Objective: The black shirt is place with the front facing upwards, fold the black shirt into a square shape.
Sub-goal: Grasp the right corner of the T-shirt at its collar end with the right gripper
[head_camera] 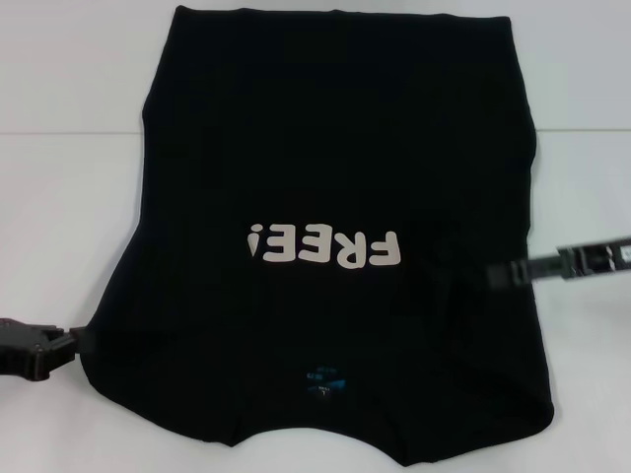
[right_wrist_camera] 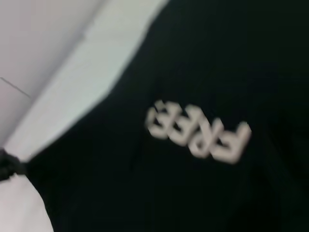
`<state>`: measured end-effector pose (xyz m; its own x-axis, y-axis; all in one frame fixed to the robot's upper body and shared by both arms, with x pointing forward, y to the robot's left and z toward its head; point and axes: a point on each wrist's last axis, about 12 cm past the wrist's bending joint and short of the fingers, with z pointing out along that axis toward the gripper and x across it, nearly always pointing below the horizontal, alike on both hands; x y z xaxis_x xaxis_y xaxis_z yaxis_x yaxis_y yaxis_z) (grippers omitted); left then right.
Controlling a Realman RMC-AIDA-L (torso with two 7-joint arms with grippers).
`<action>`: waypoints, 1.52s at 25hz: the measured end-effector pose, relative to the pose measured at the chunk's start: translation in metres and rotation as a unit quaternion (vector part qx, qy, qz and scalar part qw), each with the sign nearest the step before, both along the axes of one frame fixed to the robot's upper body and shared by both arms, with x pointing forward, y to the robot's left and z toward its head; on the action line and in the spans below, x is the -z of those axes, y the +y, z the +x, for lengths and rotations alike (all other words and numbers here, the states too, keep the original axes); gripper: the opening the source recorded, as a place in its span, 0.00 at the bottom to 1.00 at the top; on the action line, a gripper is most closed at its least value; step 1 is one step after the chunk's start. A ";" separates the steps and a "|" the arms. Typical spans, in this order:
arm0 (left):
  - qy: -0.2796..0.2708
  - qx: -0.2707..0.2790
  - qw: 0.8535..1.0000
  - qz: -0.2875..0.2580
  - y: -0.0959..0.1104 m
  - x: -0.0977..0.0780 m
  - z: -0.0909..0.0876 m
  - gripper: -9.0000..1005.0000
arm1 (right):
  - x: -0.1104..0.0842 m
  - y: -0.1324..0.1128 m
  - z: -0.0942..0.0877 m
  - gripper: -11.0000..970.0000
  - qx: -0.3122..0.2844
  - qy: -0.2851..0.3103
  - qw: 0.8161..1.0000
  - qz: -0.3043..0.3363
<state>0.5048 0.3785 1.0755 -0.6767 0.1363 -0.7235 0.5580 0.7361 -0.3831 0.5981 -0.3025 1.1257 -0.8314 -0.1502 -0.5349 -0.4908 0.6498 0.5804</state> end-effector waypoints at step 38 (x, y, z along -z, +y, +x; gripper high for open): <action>-0.006 0.002 1.000 0.000 -0.007 0.005 0.000 0.03 | 0.017 -0.004 -0.024 0.86 -0.022 0.102 0.993 -0.061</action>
<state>0.5049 0.3711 1.0710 -0.6667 0.1391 -0.7322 0.5657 0.7340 -0.3757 0.5746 -0.3064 1.1090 -0.9115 -0.2429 -0.3321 -0.4015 0.7014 0.5890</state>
